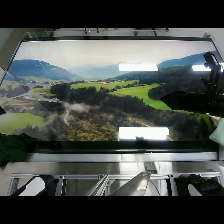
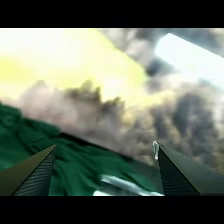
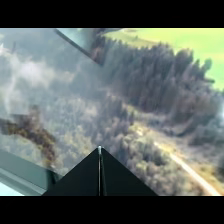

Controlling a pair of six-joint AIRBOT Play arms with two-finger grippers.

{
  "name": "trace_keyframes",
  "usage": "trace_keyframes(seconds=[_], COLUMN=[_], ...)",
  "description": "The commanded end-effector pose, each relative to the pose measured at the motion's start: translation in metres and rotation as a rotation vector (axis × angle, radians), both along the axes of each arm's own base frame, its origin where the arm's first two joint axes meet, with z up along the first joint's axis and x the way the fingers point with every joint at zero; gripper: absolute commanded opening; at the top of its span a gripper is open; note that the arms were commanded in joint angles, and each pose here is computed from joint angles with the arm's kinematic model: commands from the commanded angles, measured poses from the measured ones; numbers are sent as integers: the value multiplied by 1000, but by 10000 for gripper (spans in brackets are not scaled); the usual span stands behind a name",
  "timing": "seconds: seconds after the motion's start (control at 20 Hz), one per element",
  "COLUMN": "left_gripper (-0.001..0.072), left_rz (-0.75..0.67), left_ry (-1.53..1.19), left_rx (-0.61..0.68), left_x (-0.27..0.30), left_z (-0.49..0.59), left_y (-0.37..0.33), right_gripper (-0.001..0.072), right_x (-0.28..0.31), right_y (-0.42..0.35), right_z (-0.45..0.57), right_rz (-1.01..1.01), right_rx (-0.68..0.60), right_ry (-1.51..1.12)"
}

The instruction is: Fold the shirts.

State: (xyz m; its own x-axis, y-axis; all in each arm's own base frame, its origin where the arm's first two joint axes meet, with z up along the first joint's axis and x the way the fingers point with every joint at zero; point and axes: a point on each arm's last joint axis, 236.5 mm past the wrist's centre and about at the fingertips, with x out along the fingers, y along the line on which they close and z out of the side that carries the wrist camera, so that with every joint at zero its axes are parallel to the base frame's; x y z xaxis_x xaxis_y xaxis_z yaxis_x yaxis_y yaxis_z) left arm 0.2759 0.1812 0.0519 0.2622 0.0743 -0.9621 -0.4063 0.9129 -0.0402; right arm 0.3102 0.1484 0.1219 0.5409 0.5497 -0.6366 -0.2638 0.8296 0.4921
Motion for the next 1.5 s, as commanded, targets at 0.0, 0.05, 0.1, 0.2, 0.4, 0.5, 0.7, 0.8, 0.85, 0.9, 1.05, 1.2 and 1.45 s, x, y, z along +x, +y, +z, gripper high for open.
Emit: trace_keyframes(seconds=[0.0,0.05,0.1,0.2,0.4,0.5,0.7,0.8,0.85,0.9,1.05,1.2,1.45], left_gripper=[713,714,713,711,707,328,7,7,7,7,18,19,120], left_rz=[63,60,58,111,120,134,110,-33,-174,-342,-951,-1304,-1526], left_ry=[235,286,334,435,571,605,440,172,30,-97,-372,-408,-202], left_rx=[-82,-123,-164,-226,-291,-314,-436,-583,-657,-715,-791,-791,-624], left_x=[-37,-42,-48,-62,-80,-85,-47,25,63,92,100,55,28], left_z=[-55,-66,-75,-90,-109,-112,-100,-61,-26,16,143,190,115], left_y=[24,19,14,7,0,-4,-37,-92,-133,-182,-351,-462,-537], right_gripper=[24,24,24,24,24,24,24,24,24,24,24,24,25], right_x=[0,0,0,0,0,0,0,0,0,0,-1,0,0], right_y=[0,0,0,0,0,0,0,2,3,4,8,8,9], right_z=[-1,-1,-1,-1,-1,-1,0,1,1,2,6,4,4], right_rz=[1,1,1,1,0,0,-1,0,1,1,3,3,3], right_rx=[1,0,0,0,0,0,1,12,17,23,52,52,53], right_ry=[3,3,3,3,2,2,1,3,3,3,7,11,13])
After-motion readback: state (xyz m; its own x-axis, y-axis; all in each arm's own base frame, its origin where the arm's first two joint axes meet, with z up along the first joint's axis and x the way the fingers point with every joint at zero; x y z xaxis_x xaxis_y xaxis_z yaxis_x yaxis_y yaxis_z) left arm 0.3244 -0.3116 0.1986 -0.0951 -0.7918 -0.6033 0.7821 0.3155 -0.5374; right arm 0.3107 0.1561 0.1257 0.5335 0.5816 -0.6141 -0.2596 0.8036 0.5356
